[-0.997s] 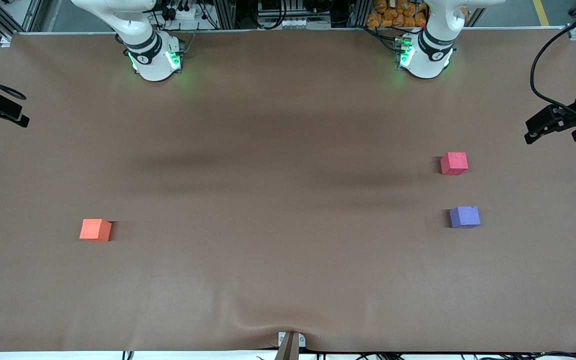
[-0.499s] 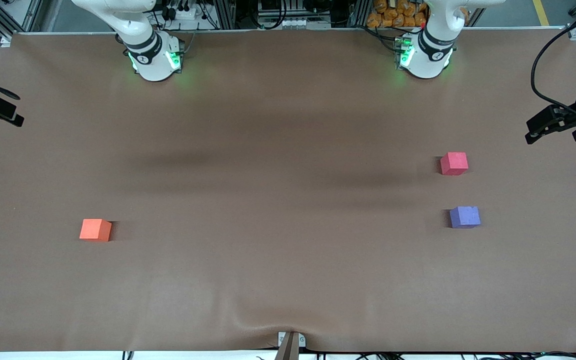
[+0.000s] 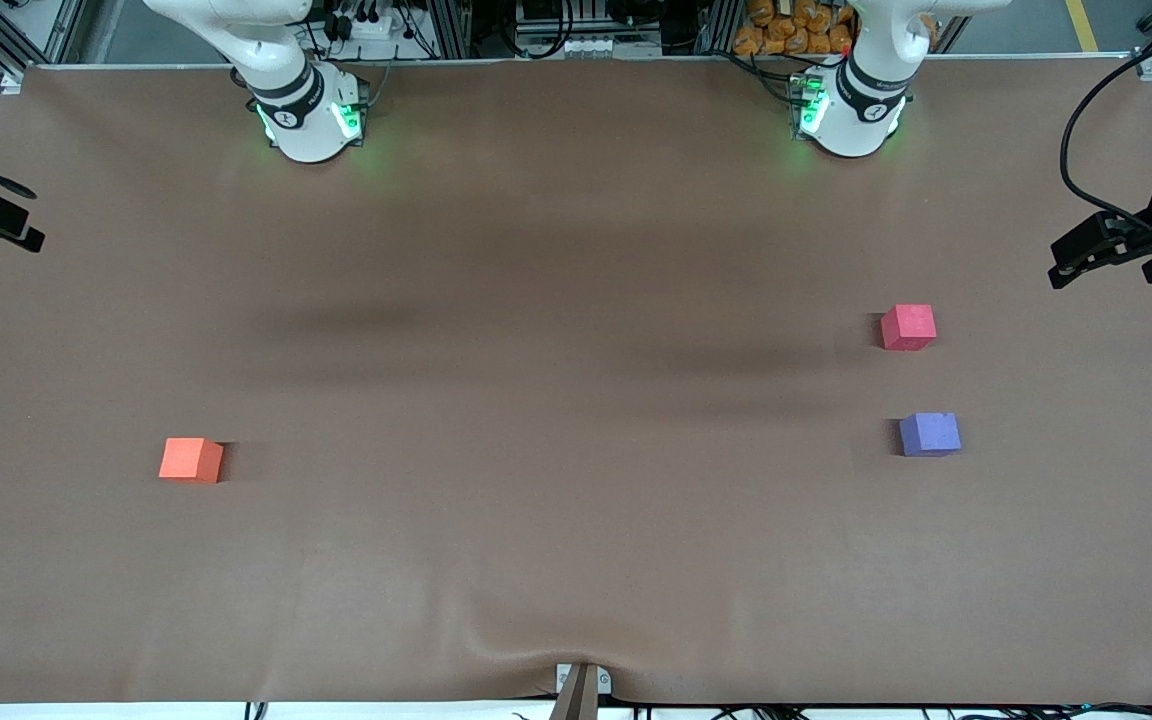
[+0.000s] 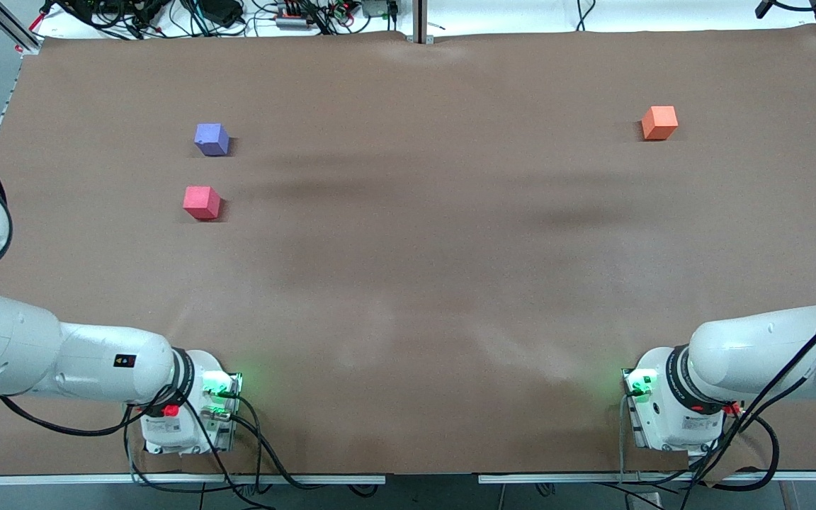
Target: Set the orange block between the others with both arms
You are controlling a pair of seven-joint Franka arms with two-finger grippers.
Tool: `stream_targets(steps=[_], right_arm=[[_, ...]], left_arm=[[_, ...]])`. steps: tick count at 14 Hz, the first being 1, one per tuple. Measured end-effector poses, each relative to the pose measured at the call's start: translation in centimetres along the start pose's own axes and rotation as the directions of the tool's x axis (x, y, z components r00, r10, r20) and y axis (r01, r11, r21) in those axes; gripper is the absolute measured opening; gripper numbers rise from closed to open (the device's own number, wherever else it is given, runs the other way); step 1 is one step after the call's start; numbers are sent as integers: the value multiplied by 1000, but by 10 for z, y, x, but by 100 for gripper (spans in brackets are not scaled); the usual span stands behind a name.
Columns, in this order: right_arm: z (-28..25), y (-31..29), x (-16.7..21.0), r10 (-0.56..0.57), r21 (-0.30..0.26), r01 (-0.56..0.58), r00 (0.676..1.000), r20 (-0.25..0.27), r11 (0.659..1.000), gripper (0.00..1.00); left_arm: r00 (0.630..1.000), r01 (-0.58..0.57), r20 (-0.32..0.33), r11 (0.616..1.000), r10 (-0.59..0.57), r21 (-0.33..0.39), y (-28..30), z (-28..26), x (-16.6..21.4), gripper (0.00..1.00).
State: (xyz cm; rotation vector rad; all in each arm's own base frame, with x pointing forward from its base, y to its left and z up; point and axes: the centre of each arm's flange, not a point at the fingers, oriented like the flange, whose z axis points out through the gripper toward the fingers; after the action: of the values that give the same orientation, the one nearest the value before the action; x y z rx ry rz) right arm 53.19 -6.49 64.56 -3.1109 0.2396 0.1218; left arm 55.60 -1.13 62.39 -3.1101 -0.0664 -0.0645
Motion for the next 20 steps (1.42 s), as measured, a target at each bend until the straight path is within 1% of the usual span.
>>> stream_targets(steps=[9, 13, 15, 17, 20], right_arm=[[0, 1, 0, 2, 0, -2, 1000, 5, 1000, 100], [1, 5, -1, 9, 0, -9, 1000, 11, 1000, 100], [2, 7, -1, 13, 1, -13, 1000, 14, 1000, 100], [10, 9, 4, 17, 0, -17, 999, 29, 1000, 100], [28, 12, 18, 24, -2, -24, 998, 51, 1000, 100]], left_arm=[[1000, -2, 11, 1000, 2, 1, -1, 1, -1, 100], [1000, -20, 13, 1000, 20, 1, -3, 2, 0, 100], [999, -46, 16, 999, 46, 1, -3, 4, 0, 100], [998, -68, 17, 998, 68, 0, -3, 4, 1, 100], [997, -67, 25, 998, 67, 1, -3, 9, 3, 100]])
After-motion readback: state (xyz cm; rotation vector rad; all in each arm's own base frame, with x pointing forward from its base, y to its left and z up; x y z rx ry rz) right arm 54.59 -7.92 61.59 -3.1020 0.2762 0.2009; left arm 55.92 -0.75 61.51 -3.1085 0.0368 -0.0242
